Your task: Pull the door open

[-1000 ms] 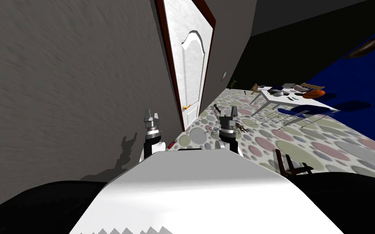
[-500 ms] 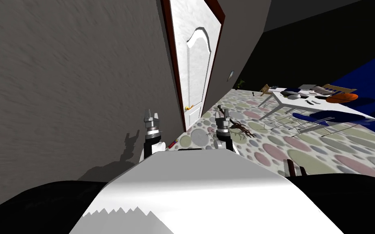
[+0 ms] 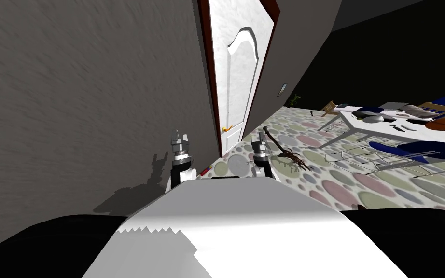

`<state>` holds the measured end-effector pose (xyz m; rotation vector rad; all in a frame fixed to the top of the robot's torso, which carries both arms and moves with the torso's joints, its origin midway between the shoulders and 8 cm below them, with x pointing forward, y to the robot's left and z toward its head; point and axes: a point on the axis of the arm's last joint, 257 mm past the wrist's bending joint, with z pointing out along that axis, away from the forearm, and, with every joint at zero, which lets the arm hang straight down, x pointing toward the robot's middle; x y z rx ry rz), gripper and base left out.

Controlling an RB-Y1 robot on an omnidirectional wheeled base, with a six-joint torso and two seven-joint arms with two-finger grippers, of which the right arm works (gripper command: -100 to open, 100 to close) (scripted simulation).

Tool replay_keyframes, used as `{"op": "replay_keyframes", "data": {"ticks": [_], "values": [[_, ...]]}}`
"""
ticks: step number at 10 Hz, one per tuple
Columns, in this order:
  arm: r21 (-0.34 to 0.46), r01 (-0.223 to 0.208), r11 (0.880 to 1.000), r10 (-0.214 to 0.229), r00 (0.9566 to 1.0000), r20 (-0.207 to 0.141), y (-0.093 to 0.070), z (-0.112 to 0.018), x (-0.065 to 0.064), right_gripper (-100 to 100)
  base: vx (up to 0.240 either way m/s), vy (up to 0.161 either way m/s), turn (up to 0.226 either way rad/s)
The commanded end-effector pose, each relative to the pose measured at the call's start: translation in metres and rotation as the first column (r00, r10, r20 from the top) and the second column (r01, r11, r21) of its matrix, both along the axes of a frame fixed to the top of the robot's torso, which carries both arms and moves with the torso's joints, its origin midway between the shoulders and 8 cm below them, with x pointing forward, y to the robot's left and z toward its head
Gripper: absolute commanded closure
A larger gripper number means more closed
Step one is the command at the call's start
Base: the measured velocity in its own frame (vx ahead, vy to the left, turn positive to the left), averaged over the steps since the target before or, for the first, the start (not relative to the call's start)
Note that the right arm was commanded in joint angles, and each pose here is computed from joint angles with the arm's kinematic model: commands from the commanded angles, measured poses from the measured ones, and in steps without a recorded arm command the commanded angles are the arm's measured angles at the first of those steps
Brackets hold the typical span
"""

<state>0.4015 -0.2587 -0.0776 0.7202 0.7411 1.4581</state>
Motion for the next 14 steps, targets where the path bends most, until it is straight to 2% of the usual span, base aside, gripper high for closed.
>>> {"op": "replay_keyframes", "data": {"ticks": [1,2,3,4,7,8,9,10,11,12,13,14], "values": [[-0.002,-0.020,1.000,0.020,0.9995,-0.024,0.003,-0.013,0.008,-100,0.044,-0.042,0.124],[-0.004,-0.038,0.999,0.038,0.9984,-0.042,0.006,-0.023,0.014,-100,0.071,-0.052,0.193],[-0.004,-0.034,0.999,0.034,0.9974,-0.064,0.005,-0.033,0.016,-100,0.057,-0.036,0.084],[-0.007,-0.052,0.999,0.052,0.9958,-0.075,0.008,-0.039,0.022,-100,0.048,-0.031,0.145],[-0.009,-0.064,0.998,0.063,0.9908,-0.120,0.008,-0.062,0.029,-100,0.035,-0.025,0.086],[-0.012,-0.079,0.997,0.077,0.9870,-0.141,0.010,-0.072,0.035,-100,0.038,-0.041,0.131],[-0.012,-0.078,0.997,0.076,0.9861,-0.148,0.009,-0.076,0.035,-100,0.037,-0.041,0.077],[-0.015,-0.094,0.995,0.091,0.9828,-0.161,0.011,-0.082,0.040,-100,0.044,-0.040,0.126],[-0.015,-0.091,0.996,0.087,0.9805,-0.176,0.010,-0.089,0.041,-100,0.038,-0.033,0.080],[-0.018,-0.105,0.994,0.099,0.9751,-0.198,0.011,-0.100,0.046,-100,0.048,-0.035,0.146],[-0.018,-0.103,0.994,0.098,0.9741,-0.204,0.010,-0.103,0.046,-100,0.035,-0.035,0.073],[-0.022,-0.118,0.993,0.110,0.9697,-0.218,0.011,-0.110,0.050,-100,0.038,-0.031,0.156]]}}
